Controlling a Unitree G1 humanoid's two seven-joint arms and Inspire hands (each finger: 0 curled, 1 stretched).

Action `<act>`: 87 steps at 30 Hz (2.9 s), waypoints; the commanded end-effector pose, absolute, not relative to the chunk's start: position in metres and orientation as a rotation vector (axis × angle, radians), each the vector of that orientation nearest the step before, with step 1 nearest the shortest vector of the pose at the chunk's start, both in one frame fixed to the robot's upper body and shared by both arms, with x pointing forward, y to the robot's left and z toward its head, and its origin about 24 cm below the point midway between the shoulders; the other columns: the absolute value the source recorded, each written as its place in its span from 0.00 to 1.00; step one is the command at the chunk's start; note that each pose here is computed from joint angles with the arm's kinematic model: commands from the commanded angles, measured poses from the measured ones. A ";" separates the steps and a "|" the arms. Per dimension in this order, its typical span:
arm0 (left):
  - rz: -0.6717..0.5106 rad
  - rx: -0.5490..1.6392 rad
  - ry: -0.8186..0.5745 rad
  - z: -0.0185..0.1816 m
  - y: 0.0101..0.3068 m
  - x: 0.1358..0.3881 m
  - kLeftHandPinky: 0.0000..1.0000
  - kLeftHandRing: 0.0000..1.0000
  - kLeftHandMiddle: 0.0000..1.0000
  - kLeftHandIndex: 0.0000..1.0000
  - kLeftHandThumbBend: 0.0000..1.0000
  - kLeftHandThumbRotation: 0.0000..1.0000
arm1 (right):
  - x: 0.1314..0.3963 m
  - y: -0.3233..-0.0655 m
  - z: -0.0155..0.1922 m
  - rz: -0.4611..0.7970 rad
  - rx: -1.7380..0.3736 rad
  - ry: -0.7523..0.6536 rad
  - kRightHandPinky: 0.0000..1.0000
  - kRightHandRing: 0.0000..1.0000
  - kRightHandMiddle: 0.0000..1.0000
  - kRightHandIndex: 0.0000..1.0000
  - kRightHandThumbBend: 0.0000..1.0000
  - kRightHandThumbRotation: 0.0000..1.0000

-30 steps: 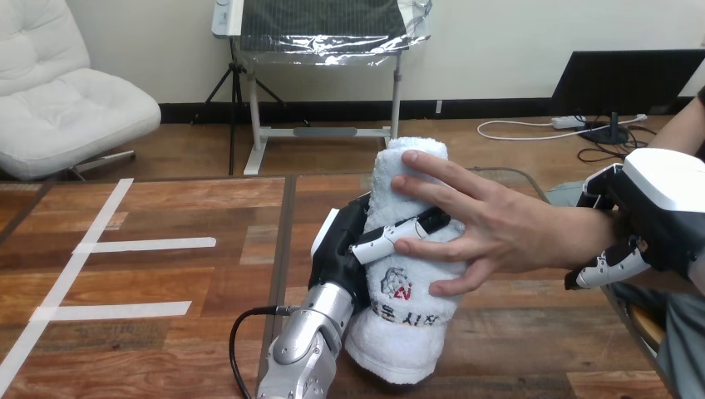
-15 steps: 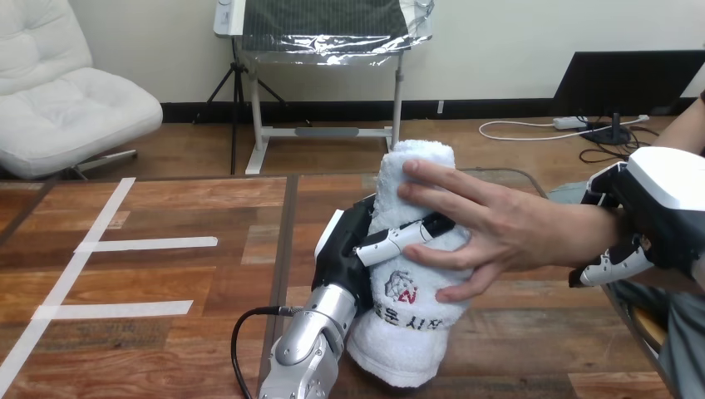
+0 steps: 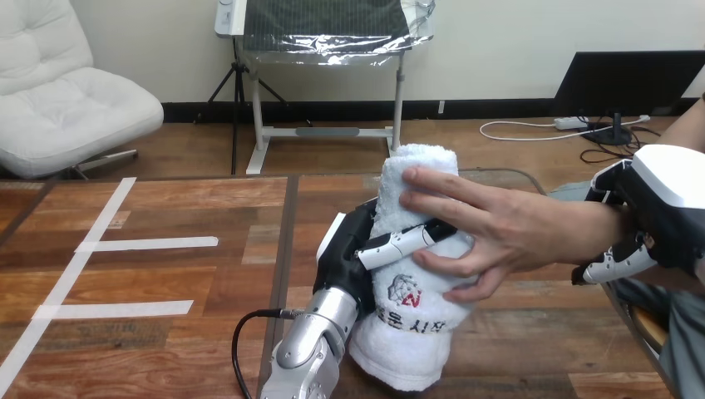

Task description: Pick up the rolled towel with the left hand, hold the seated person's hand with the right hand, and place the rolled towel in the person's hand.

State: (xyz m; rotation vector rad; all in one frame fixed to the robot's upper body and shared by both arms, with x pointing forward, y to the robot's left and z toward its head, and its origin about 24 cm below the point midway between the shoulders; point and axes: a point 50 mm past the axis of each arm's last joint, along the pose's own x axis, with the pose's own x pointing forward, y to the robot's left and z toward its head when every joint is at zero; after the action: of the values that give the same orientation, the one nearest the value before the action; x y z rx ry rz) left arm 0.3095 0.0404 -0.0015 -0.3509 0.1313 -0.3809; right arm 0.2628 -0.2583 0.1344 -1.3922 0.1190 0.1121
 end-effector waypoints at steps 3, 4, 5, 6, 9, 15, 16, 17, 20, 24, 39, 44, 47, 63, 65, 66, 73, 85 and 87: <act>-0.637 -0.539 -0.137 0.089 -0.055 0.308 0.31 0.35 0.41 0.44 0.97 0.13 | 0.262 -0.249 0.138 0.118 -1.334 0.072 0.35 0.42 0.49 0.47 0.83 0.00; -0.638 -0.538 -0.137 0.089 -0.055 0.308 0.32 0.35 0.41 0.44 0.97 0.13 | 0.262 -0.249 0.138 0.119 -1.334 0.072 0.36 0.42 0.49 0.48 0.82 0.00; -0.639 -0.537 -0.136 0.089 -0.055 0.308 0.32 0.35 0.41 0.44 0.97 0.13 | 0.263 -0.249 0.138 0.119 -1.335 0.071 0.36 0.43 0.49 0.48 0.82 0.00; -0.639 -0.536 -0.136 0.089 -0.055 0.308 0.32 0.36 0.41 0.44 0.97 0.13 | 0.263 -0.249 0.138 0.119 -1.336 0.070 0.36 0.43 0.49 0.48 0.82 0.00; -0.638 -0.534 -0.133 0.089 -0.055 0.308 0.32 0.36 0.41 0.44 0.97 0.14 | 0.263 -0.249 0.138 0.117 -1.339 0.069 0.36 0.43 0.50 0.48 0.83 0.00; -0.640 -0.538 -0.129 0.088 -0.055 0.309 0.32 0.36 0.41 0.44 0.97 0.14 | 0.263 -0.249 0.139 0.113 -1.335 0.069 0.38 0.45 0.51 0.48 0.83 0.00; -0.640 -0.541 -0.128 0.088 -0.055 0.309 0.32 0.36 0.41 0.44 0.97 0.14 | 0.263 -0.249 0.139 0.113 -1.334 0.068 0.38 0.45 0.51 0.48 0.83 0.00; -0.639 -0.542 -0.126 0.088 -0.055 0.309 0.32 0.36 0.41 0.44 0.97 0.14 | 0.263 -0.249 0.139 0.113 -1.335 0.067 0.38 0.45 0.52 0.48 0.83 0.00; -0.637 -0.541 -0.124 0.088 -0.055 0.309 0.32 0.36 0.41 0.44 0.97 0.14 | 0.264 -0.249 0.139 0.114 -1.338 0.065 0.38 0.44 0.51 0.48 0.83 0.00; -0.635 -0.543 -0.122 0.088 -0.055 0.309 0.32 0.36 0.41 0.44 0.98 0.14 | 0.264 -0.249 0.139 0.115 -1.338 0.067 0.38 0.45 0.51 0.48 0.83 0.00; -0.635 -0.549 -0.124 0.088 -0.054 0.310 0.31 0.35 0.41 0.44 0.98 0.13 | 0.264 -0.250 0.139 0.113 -1.341 0.064 0.39 0.45 0.51 0.49 0.84 0.00; -0.635 -0.550 -0.127 0.088 -0.054 0.310 0.31 0.35 0.41 0.44 0.98 0.13 | 0.264 -0.250 0.139 0.112 -1.333 0.063 0.39 0.45 0.51 0.49 0.84 0.00; -0.634 -0.543 -0.127 0.088 -0.054 0.310 0.31 0.35 0.41 0.44 0.98 0.12 | 0.264 -0.250 0.139 0.110 -1.328 0.068 0.39 0.44 0.51 0.50 0.84 0.00; -0.663 -0.508 -0.114 0.085 -0.052 0.310 0.32 0.36 0.42 0.45 0.99 0.15 | 0.262 -0.250 0.136 0.140 -1.435 0.097 0.61 0.73 0.78 0.76 0.90 0.00; -0.675 -0.490 -0.120 0.085 -0.052 0.310 0.32 0.37 0.42 0.45 0.99 0.16 | 0.262 -0.250 0.136 0.140 -1.435 0.107 0.65 0.78 0.81 0.79 0.90 0.00; -0.682 -0.476 -0.126 0.085 -0.052 0.310 0.32 0.37 0.44 0.47 0.98 0.18 | 0.262 -0.250 0.136 0.141 -1.431 0.109 0.70 0.83 0.85 0.82 0.90 0.00; -0.763 -0.393 -0.134 0.085 -0.051 0.309 0.38 0.47 0.56 0.62 0.99 0.28 | 0.259 -0.250 0.138 0.133 -1.421 0.113 0.79 0.91 0.92 0.87 0.91 0.00; -0.803 -0.257 -0.175 0.080 -0.039 0.310 0.62 0.81 0.92 0.97 1.00 0.47 | 0.253 -0.248 0.140 0.145 -1.439 0.132 0.83 0.92 0.93 0.88 0.92 0.00; -0.807 -0.240 -0.178 0.079 -0.035 0.311 0.64 0.84 0.94 0.98 1.00 0.48 | 0.252 -0.247 0.140 0.145 -1.442 0.135 0.83 0.92 0.93 0.88 0.92 0.00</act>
State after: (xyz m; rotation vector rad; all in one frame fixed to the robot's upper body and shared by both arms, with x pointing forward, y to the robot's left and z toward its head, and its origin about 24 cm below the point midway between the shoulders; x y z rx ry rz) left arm 0.3081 0.0235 0.0120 -0.2422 0.0746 -0.5611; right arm 0.2540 -0.2557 0.1316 -1.4331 0.1821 0.1392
